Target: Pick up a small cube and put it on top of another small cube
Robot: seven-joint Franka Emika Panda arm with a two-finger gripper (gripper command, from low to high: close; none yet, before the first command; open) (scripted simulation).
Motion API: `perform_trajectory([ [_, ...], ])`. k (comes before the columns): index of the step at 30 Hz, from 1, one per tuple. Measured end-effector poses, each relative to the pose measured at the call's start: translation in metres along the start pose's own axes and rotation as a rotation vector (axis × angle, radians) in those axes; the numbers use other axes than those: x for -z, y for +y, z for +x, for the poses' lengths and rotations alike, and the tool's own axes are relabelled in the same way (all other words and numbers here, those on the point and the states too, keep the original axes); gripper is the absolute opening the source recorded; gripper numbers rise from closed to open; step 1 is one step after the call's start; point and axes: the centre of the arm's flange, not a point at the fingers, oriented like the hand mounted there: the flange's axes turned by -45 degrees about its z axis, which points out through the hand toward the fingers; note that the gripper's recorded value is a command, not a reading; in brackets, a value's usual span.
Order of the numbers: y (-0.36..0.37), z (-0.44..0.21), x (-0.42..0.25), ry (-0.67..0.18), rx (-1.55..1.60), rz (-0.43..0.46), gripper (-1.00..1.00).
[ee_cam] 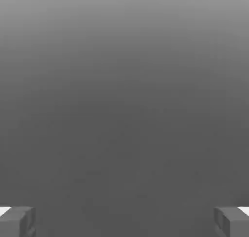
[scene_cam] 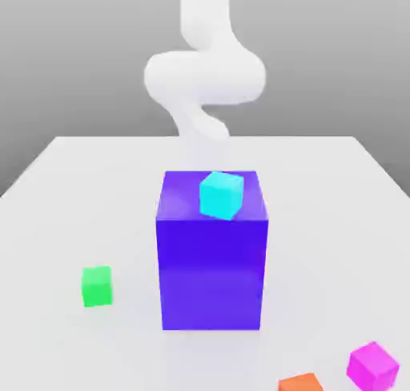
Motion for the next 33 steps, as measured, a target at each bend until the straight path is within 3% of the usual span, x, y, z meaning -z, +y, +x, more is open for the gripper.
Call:
perform_trajectory([
  [14,-0.107,-0.05,-0.237,-0.343,0.204,0.019,0.0],
  [29,-0.227,-0.235,-0.415,-0.692,0.408,0.166,0.0],
  [33,-0.236,-0.28,-0.455,-0.717,0.419,0.182,0.0],
])
